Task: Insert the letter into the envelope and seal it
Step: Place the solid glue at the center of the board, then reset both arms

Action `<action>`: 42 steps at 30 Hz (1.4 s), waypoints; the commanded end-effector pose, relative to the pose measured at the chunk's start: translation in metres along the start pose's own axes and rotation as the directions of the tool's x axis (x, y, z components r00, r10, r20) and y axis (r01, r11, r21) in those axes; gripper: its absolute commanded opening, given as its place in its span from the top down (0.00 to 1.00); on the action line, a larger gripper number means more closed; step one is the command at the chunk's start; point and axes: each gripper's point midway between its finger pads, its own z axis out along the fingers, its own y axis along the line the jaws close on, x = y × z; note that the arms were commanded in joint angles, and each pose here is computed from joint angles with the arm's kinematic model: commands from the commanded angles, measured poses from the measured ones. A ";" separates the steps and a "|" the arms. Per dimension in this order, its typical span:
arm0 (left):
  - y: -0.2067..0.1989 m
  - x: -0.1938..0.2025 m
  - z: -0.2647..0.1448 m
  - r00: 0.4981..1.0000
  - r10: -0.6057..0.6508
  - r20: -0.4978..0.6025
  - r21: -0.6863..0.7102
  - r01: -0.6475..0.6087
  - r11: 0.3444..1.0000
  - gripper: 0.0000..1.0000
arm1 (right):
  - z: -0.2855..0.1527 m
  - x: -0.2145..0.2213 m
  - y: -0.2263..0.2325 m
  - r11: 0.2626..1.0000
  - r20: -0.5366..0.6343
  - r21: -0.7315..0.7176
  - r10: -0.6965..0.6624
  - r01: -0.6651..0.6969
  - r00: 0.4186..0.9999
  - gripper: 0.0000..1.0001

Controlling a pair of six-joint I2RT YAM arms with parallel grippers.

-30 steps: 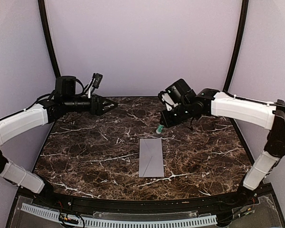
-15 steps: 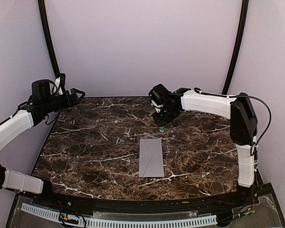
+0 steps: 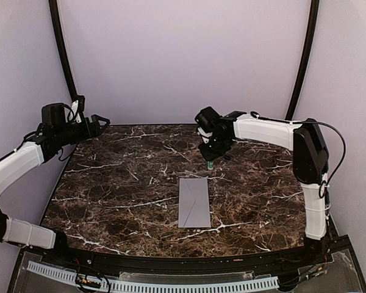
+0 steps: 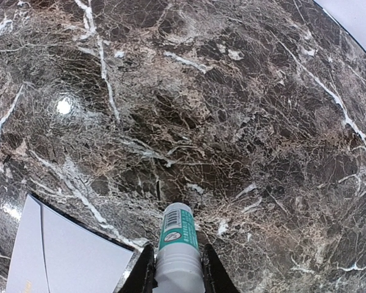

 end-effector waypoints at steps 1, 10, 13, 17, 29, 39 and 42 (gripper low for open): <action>-0.003 0.003 0.001 1.000 -0.006 0.000 0.029 0.006 1.000 0.16 | 0.006 0.004 0.000 1.000 -0.017 -0.017 0.013 -0.013 1.000 0.86; -0.003 0.002 0.000 1.000 -0.006 0.003 0.035 0.006 0.999 0.16 | 0.007 0.008 -0.001 1.000 -0.022 -0.017 0.016 -0.016 1.000 0.65; -0.004 0.001 0.000 1.000 -0.006 0.004 0.038 0.005 0.999 0.16 | 0.005 0.007 -0.001 1.000 -0.016 -0.022 0.019 -0.020 1.000 0.57; -0.006 0.001 0.000 1.000 -0.004 0.002 0.045 0.004 0.999 0.16 | -0.001 0.003 0.000 0.999 0.001 -0.035 0.027 -0.026 1.000 0.35; 0.000 -0.020 -0.002 0.998 -0.023 0.062 -0.008 0.023 1.000 0.15 | -0.057 -0.052 -0.022 0.988 0.221 -0.088 0.141 -0.124 0.965 0.01; 0.074 -0.053 0.041 0.983 -0.014 0.184 -0.042 0.022 0.999 0.10 | -0.103 -0.065 -0.162 0.886 0.484 -0.215 0.462 -0.411 0.743 0.01; 0.133 -0.050 0.014 0.958 -0.065 0.280 -0.102 0.097 0.990 0.11 | -0.107 -0.036 -0.221 0.845 0.537 -0.197 0.518 -0.497 0.666 0.01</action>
